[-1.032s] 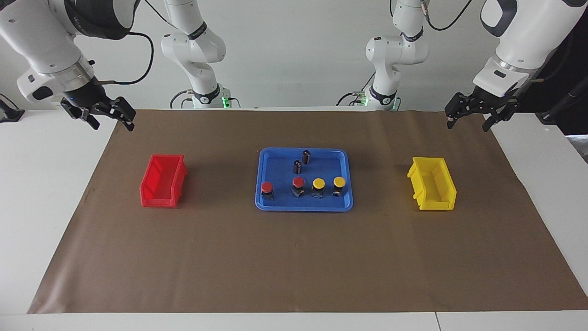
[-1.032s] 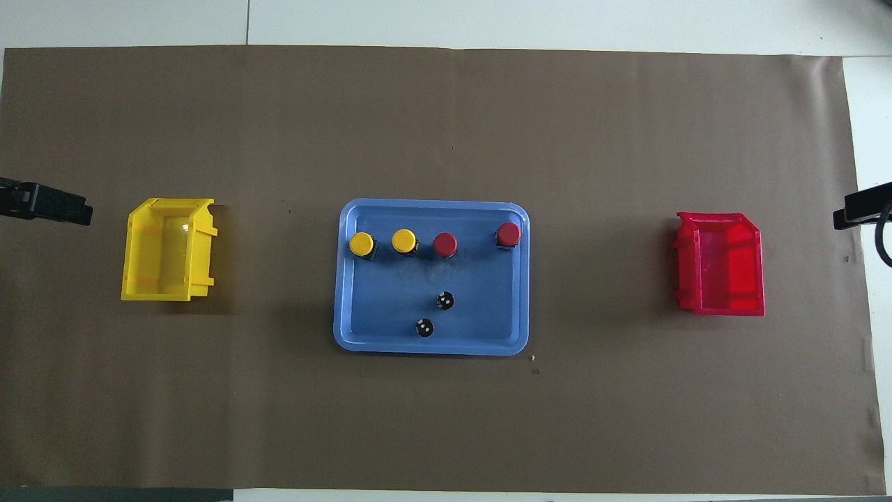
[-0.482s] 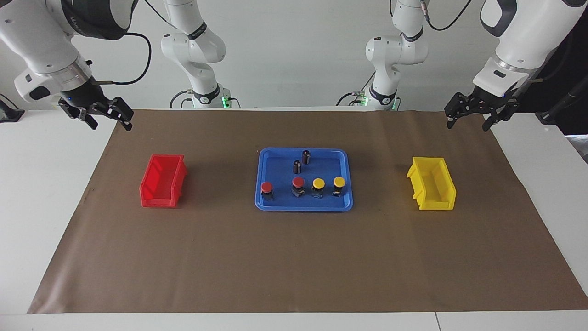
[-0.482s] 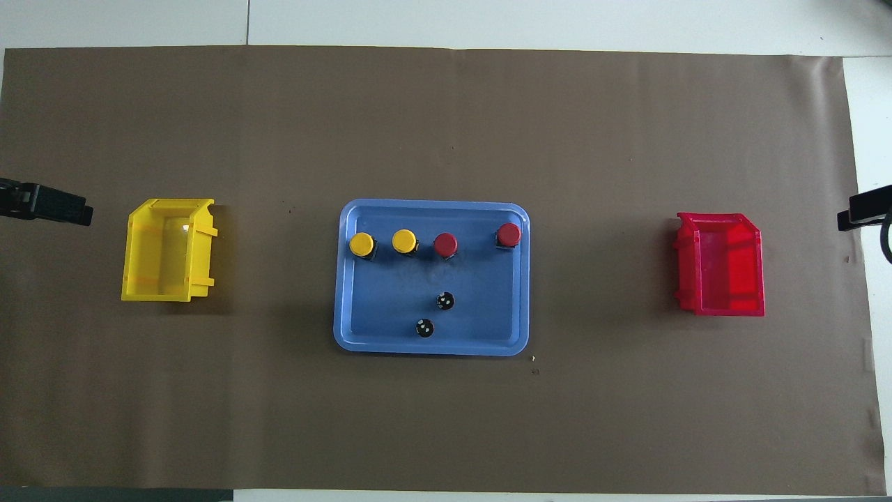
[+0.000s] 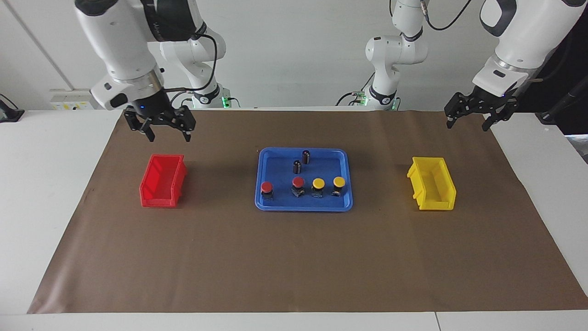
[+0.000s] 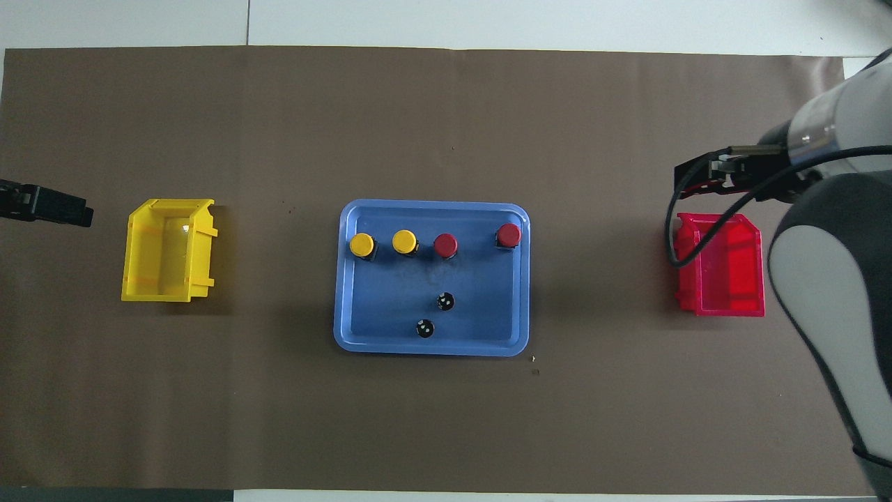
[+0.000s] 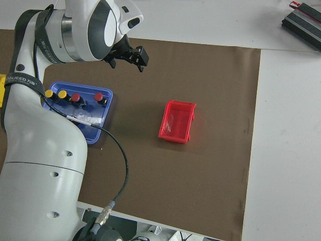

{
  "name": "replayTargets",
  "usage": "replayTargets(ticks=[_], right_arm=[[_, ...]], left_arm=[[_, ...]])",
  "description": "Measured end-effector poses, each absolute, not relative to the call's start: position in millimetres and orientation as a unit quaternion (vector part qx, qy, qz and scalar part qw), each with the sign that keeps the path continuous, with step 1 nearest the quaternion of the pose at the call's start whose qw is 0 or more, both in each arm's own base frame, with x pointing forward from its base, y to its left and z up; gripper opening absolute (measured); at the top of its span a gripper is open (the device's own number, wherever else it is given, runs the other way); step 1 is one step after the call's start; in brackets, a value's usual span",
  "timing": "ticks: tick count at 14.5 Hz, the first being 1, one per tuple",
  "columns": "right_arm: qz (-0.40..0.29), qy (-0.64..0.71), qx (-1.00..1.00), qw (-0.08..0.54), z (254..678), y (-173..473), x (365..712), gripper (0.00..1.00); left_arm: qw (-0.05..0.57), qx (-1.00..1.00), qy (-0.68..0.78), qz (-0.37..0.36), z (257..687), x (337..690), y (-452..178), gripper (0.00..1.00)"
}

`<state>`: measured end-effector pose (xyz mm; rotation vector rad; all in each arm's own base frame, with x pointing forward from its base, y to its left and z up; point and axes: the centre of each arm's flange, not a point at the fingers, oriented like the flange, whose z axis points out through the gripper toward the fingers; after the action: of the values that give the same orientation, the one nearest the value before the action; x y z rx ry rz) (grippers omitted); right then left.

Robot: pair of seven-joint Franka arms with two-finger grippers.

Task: Sort red and yellow buttons by color
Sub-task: 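Reach the right gripper to the red button nearest the red bin and grasp it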

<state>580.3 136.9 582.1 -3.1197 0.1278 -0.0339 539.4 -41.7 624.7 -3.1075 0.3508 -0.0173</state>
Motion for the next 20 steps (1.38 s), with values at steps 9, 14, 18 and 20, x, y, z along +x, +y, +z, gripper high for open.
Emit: replayTargets(ticks=[9,14,18,20], right_arm=[[-0.016,0.09,-0.996,0.015,400.4,279.0,603.2,1.0],[-0.018,0.078,-0.997,0.016,353.0,287.2,581.4,0.97],[-0.011,0.07,-0.997,0.011,340.4,292.0,571.7,0.89],[-0.006,0.066,-0.998,0.009,335.4,292.0,567.9,0.81]], left_arm=[[0.007,-0.994,0.112,-0.005,624.5,539.4,-41.4,1.0],[0.007,-0.994,0.112,-0.005,624.4,539.4,-41.0,1.0],[0.007,-0.994,0.111,-0.005,624.3,539.4,-40.9,1.0],[0.007,-0.994,0.111,-0.005,624.3,539.4,-40.9,1.0]])
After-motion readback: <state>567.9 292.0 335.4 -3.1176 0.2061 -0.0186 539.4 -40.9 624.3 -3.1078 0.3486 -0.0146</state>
